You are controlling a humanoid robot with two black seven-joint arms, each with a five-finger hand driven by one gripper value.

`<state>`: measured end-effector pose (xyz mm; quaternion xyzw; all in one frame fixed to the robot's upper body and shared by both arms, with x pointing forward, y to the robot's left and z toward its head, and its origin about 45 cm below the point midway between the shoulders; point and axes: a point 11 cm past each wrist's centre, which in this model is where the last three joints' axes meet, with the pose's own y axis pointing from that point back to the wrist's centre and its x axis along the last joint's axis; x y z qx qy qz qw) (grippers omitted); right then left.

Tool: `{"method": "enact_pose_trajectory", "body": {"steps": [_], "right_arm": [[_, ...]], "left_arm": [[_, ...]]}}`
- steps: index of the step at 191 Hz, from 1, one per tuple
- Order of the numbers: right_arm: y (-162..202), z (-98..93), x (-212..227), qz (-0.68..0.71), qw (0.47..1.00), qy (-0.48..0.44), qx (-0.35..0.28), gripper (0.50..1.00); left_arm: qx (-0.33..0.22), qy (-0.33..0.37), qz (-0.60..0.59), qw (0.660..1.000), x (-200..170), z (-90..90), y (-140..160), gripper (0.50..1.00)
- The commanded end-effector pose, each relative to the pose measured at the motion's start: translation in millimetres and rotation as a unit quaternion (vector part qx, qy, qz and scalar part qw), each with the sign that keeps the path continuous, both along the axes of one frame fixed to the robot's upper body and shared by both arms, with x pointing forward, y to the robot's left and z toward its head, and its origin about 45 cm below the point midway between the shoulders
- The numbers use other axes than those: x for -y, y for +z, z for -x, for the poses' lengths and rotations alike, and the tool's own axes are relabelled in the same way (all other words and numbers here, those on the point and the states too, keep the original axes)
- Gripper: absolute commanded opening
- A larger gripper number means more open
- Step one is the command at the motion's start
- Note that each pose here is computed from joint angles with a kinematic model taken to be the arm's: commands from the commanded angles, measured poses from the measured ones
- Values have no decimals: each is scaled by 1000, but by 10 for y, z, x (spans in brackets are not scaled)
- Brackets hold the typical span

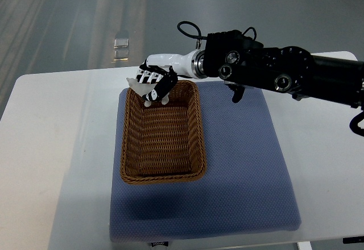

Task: Place white bear in brown basket with right hand
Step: 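Lower the bear into the basket and open the right hand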

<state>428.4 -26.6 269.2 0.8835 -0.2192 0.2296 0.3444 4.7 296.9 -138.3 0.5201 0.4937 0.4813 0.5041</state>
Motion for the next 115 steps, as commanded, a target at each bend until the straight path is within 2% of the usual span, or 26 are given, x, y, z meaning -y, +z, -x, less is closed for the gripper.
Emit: {"method": "enact_pose_trajectory", "body": {"steps": [1,31,115], "right_arm": [[-202,92,-92,-6,1000,-2,-17,500],[-419,194,-184,-4,1000,-1,-29,500],[-768,189,31,34,999,-15,-19,525]], "left_arm": [[-1,1,0,1000,0,7,0,1000],[-1,1,0,1000,0,7,0,1000],[-1,1,0,1000,0,7,0,1000]]}}
